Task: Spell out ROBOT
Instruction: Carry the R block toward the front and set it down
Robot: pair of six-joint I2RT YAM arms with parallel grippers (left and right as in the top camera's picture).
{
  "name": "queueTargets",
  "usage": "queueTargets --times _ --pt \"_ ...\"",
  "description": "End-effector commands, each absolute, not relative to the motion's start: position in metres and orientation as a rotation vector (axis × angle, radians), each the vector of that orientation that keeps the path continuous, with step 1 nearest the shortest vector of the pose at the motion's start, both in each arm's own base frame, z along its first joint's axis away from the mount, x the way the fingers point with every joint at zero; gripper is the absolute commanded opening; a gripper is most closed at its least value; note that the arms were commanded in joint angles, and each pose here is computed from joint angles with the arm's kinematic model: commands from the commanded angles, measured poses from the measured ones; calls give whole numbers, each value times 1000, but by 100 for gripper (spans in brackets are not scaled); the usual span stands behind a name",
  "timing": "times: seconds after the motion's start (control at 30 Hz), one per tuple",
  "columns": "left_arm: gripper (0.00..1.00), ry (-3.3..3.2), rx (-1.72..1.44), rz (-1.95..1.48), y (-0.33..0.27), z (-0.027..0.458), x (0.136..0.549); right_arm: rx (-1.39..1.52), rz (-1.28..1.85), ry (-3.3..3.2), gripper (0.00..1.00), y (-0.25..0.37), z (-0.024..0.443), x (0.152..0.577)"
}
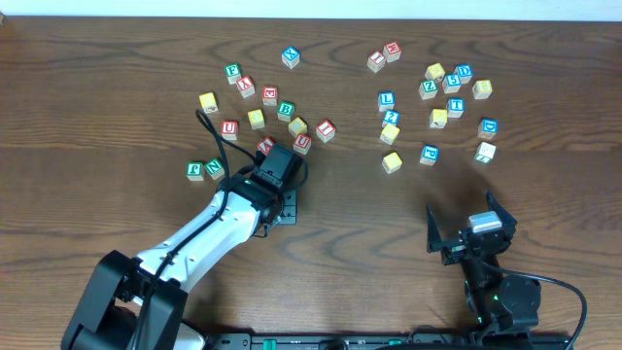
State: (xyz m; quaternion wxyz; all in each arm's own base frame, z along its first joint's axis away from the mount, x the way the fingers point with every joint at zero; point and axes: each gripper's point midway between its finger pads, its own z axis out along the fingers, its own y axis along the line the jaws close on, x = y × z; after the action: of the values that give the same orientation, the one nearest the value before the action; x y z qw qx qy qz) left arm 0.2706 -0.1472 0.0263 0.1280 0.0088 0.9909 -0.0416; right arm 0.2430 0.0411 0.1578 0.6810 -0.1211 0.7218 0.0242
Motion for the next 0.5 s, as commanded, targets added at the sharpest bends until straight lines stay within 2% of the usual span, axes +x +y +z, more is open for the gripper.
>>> queueTargets --times 0.0,0.47 --pt "8 2909 37 -73 -141 21 265 -263 62 1623 99 41 157 243" --pt "8 2960 37 -45 -141 1 263 -263 62 1623 99 41 157 243"
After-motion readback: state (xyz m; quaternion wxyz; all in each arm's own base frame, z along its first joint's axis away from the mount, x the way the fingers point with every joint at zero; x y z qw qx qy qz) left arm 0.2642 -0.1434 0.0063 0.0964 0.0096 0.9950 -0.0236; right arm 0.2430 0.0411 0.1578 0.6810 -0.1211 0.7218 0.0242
